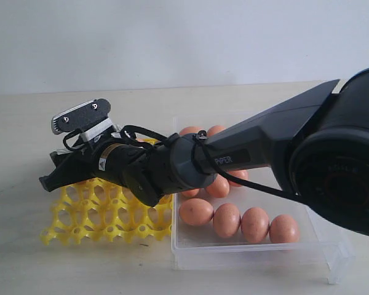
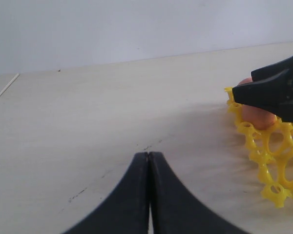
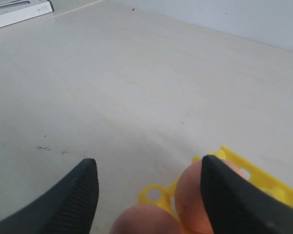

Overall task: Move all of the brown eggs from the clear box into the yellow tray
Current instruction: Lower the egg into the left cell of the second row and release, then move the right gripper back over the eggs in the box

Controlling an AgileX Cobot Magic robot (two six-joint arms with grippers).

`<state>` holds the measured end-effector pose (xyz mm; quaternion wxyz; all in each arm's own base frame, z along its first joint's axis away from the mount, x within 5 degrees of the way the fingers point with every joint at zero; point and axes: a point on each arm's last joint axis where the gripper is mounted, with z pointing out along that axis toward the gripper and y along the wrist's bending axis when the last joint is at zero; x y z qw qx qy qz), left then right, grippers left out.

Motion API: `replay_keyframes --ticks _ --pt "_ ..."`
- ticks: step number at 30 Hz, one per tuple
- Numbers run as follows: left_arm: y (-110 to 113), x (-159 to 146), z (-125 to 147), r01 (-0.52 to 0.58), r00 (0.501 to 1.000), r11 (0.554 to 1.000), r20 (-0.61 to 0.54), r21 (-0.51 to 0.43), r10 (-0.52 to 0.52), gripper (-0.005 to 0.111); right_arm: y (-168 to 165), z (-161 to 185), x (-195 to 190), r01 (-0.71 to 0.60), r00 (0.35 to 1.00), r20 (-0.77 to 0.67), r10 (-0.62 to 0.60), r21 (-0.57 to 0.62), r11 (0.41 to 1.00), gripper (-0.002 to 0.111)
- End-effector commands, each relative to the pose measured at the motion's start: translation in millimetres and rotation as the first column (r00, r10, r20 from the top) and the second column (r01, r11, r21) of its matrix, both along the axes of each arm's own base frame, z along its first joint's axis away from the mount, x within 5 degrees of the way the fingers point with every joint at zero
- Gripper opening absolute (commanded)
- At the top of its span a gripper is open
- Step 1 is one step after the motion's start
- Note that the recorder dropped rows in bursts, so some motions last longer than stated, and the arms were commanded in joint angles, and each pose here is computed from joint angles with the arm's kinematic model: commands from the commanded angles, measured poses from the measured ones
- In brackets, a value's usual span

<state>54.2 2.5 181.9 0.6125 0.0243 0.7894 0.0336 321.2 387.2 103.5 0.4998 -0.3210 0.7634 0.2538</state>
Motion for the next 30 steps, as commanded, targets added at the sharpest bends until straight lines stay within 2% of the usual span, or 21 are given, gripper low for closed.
replay_keyframes --ticks 1,3,5,7,10,11,16,19,22,25,27,30 --pt "0 0 3 -0.001 1.000 1.000 0.020 -0.007 0.001 0.000 2 12 0 -0.003 1.000 0.024 0.002 0.031 1.000 0.059" --pt "0 0 3 -0.001 1.000 1.000 0.020 -0.007 0.001 0.000 2 22 0 -0.004 1.000 0.022 0.003 0.030 1.000 0.059" --pt "0 0 3 -0.001 1.000 1.000 0.020 -0.007 0.001 0.000 0 42 -2 -0.005 1.000 0.016 0.004 0.024 1.000 0.054" --pt "0 0 3 -0.001 1.000 1.000 0.020 -0.007 0.001 0.000 -4 66 -5 -0.008 1.000 0.008 0.008 0.000 1.000 0.038" --pt "0 0 3 -0.001 1.000 1.000 0.020 -0.007 0.001 0.000 -15 105 -11 -0.035 0.999 0.028 0.037 -0.080 0.996 0.003" --pt "0 0 3 -0.001 1.000 1.000 0.020 -0.007 0.001 0.000 -20 114 -13 -0.044 0.999 0.024 0.047 -0.115 0.992 0.001" --pt "0 0 3 -0.001 1.000 1.000 0.020 -0.007 0.001 0.000 -54 172 -25 -0.054 0.998 -0.023 0.051 -0.225 0.973 0.000" --pt "0 0 3 -0.001 1.000 1.000 0.020 -0.007 0.001 0.000 -82 189 -27 -0.042 0.994 -0.105 0.010 -0.308 0.950 0.000" --pt "0 0 3 -0.001 1.000 1.000 0.020 -0.007 0.001 0.000 -112 191 -23 -0.028 0.974 -0.216 -0.066 -0.405 0.914 0.002" --pt "0 0 3 -0.001 1.000 1.000 0.020 -0.007 0.001 0.000 -143 184 -5 0.042 0.935 -0.300 -0.191 -0.442 0.896 0.012" --pt "0 0 3 -0.001 1.000 1.000 0.020 -0.007 0.001 0.000 -164 172 12 0.108 0.887 -0.356 -0.294 -0.458 0.882 0.022" --pt "0 0 3 -0.001 1.000 1.000 0.020 -0.007 0.001 0.000 -187 148 36 0.160 0.833 -0.400 -0.382 -0.487 0.859 0.038"
